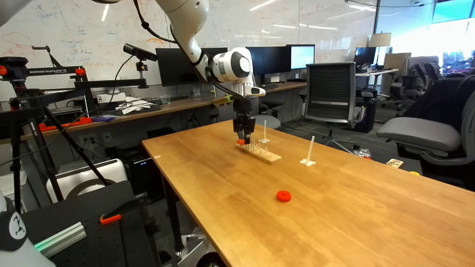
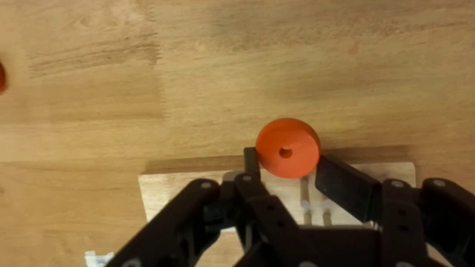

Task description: Pick up the orange ring on the left and place it on the wooden board

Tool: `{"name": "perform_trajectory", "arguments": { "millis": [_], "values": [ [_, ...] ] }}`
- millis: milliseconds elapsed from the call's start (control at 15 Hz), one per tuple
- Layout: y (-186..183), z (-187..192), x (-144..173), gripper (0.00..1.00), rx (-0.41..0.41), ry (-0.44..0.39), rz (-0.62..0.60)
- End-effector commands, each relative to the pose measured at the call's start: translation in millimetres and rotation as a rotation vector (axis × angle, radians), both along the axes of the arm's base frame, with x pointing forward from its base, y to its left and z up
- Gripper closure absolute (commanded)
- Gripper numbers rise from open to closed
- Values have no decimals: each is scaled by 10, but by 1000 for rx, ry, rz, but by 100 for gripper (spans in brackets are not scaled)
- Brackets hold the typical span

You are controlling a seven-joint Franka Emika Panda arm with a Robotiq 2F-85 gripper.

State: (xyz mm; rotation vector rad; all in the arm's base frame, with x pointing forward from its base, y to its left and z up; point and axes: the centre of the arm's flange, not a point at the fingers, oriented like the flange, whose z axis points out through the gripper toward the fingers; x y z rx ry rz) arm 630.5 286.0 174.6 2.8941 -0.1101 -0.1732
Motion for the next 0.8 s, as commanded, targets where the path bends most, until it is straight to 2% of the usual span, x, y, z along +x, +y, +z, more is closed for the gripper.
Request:
{"name": "perform_trajectory", "arguments": {
  "millis": [0, 733],
  "values": [
    [-106, 188, 9, 81, -24, -42, -33],
    [-254, 200, 55, 81, -35, -57, -115]
  ]
}}
